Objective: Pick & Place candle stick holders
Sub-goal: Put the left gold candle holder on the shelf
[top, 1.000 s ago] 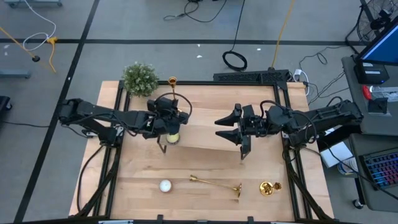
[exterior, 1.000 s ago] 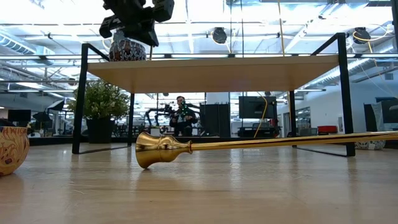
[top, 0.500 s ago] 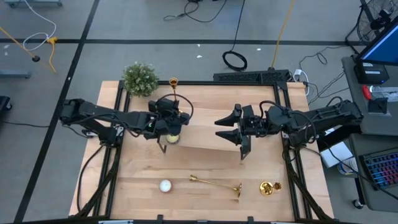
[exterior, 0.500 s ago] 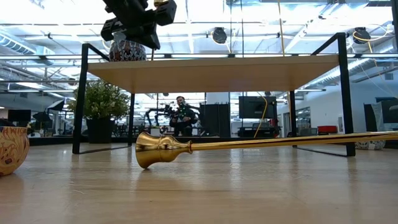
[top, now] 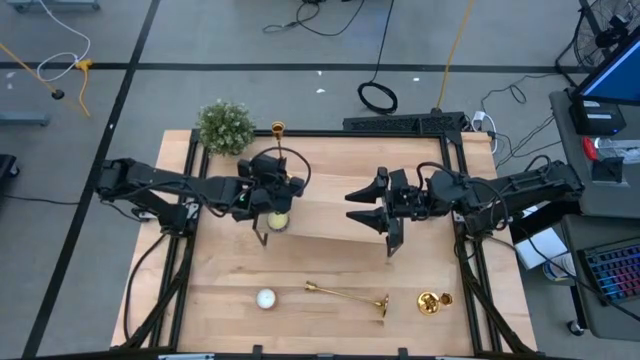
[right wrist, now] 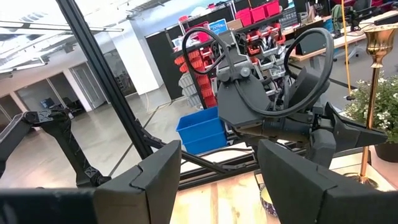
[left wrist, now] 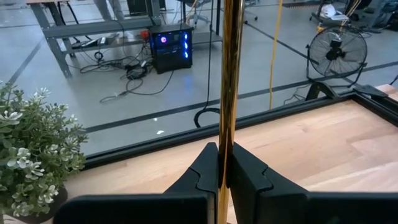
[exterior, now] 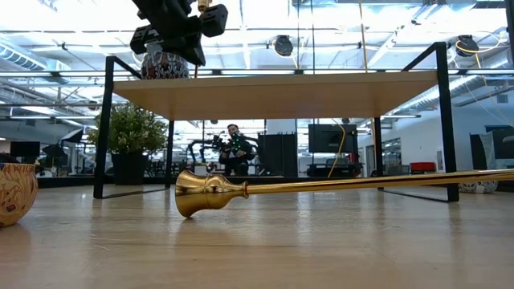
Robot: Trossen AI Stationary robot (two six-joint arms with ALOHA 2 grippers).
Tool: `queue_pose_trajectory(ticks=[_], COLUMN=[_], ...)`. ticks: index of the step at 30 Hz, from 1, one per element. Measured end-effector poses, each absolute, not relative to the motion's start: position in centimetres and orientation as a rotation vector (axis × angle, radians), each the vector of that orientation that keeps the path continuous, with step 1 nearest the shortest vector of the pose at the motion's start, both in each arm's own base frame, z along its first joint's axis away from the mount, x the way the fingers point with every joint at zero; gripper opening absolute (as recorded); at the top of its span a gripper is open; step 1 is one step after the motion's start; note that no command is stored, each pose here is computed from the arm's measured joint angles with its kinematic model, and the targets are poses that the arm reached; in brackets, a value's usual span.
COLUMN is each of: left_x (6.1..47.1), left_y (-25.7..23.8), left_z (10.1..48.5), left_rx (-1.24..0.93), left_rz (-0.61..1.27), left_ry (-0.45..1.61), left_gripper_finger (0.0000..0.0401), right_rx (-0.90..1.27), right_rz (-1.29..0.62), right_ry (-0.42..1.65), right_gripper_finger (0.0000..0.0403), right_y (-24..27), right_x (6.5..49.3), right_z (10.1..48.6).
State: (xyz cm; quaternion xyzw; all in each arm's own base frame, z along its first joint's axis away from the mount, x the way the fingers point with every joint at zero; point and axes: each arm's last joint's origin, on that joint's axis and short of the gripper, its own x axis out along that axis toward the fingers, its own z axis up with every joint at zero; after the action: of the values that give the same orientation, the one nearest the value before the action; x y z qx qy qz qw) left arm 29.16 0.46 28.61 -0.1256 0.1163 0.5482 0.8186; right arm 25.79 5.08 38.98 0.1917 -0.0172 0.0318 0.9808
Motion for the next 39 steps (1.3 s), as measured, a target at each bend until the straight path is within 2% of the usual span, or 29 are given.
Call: queue_pose_trajectory(ticks=[10, 18, 25, 28, 35, 39], left_x=[29.19, 29.21, 29.15, 29.16, 29.21, 29.20], left_y=[0.44, 0.41, 0.41, 0.39, 0.15, -0.12], left_z=[28.60, 28.55, 28.49, 28.49, 28.46, 28.46], left_rx=[-0.281, -0.307, -0.294, -0.290, -0.302, -0.298], left_rz=[1.160, 1.152, 1.152, 1.148, 1.124, 1.118], left_ry=[0.249, 0.246, 0.259, 0.264, 0.275, 0.274], left_gripper_finger=[0.0016, 0.0042, 0.0011, 0.0011, 0.0082, 0.0105], right_rx=[0.385, 0.385, 0.384, 0.384, 0.384, 0.384], right_rz=[0.064, 0.064, 0.063, 0.062, 0.062, 0.062], right_ry=[-0.033, -0.033, -0.027, -0.025, -0.025, -0.025], right_gripper_finger=[0.0210, 0.0210, 0.0210, 0.0210, 0.0210, 0.0210], right_y=[5.08, 5.08, 5.08, 5.08, 5.08, 5.08], right_x=[25.79, 25.79, 25.80, 25.80, 25.80, 25.80], right_z=[38.95, 38.95, 38.89, 38.87, 38.87, 38.87])
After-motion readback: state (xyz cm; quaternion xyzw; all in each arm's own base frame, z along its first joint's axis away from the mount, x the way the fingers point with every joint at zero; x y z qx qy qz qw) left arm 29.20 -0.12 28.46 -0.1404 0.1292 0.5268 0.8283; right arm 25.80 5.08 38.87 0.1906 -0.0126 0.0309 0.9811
